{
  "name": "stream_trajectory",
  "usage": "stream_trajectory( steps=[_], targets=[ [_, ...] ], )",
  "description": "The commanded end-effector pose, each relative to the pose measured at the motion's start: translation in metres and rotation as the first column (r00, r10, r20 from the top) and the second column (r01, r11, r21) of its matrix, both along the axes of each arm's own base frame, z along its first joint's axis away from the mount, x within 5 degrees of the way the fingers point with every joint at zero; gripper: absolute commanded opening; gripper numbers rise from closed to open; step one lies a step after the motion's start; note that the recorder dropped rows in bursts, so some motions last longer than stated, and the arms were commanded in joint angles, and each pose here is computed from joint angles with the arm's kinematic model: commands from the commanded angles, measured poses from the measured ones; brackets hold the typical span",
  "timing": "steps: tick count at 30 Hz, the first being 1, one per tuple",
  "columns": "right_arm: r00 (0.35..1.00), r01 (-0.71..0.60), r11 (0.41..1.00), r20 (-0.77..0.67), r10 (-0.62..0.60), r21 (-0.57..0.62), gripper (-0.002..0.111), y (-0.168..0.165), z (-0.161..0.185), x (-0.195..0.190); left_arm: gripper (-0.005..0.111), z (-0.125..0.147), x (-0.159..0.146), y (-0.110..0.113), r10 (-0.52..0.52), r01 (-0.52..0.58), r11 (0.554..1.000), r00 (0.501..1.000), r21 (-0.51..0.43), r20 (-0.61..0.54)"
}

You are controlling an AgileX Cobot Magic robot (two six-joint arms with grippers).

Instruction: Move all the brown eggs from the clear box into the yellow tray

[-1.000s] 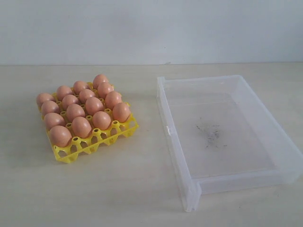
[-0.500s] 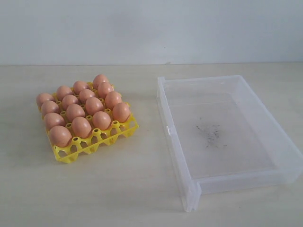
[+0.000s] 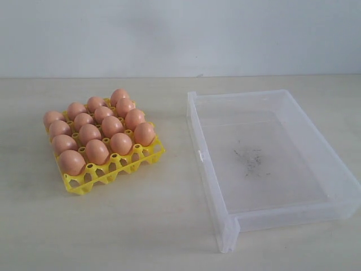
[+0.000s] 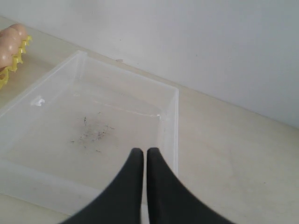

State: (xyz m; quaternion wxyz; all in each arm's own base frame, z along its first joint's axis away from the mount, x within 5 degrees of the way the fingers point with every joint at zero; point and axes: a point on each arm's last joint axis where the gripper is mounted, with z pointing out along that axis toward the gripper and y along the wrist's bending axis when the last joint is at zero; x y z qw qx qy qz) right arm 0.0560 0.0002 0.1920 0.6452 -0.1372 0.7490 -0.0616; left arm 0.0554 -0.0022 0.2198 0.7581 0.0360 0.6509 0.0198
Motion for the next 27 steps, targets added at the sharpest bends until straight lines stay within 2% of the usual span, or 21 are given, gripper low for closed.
stream_trajectory(
  steps=[1,5,7,9,10,11,16,27],
  targets=[
    [1.000,0.002,1.000,0.003,-0.002,0.000,0.000,0.000,-0.001,0.000,0.004,-0.006,0.001,0.001,0.016,-0.016,1.000,0.998,0.002,-0.056],
    [1.000,0.003,1.000,-0.001,-0.003,0.006,0.000,0.000,-0.001,0.000,0.004,-0.006,0.001,0.001,0.016,-0.016,1.000,0.998,0.002,-0.056],
    [0.998,-0.013,0.970,-0.049,0.025,0.243,0.000,0.006,-0.003,-0.001,0.004,-0.006,0.001,0.001,0.016,-0.016,1.000,0.998,0.002,-0.056],
    [0.993,-0.013,0.872,-0.096,0.069,0.490,0.000,0.012,-0.004,-0.003,0.004,-0.006,0.001,0.001,0.016,-0.016,1.000,0.998,0.002,-0.056],
    [0.990,-0.009,0.822,-0.109,0.087,0.570,0.000,0.015,-0.004,-0.003,0.004,-0.006,0.001,0.001,0.016,-0.016,1.000,0.998,0.002,-0.056],
    [0.990,-0.006,0.811,-0.112,0.088,0.586,0.000,0.015,-0.004,-0.003,0.004,-0.006,0.001,0.001,0.016,-0.016,1.000,0.998,0.002,-0.056],
    [0.996,-0.013,0.924,-0.076,0.046,0.381,0.000,0.009,-0.004,-0.002,0.004,-0.006,0.001,0.001,0.016,-0.016,1.000,0.998,0.002,-0.056],
    [0.996,-0.014,0.928,-0.072,0.044,0.373,0.000,0.009,-0.004,-0.002,0.004,-0.006,0.001,0.001,0.016,-0.016,1.000,0.998,0.002,-0.056]
  ],
)
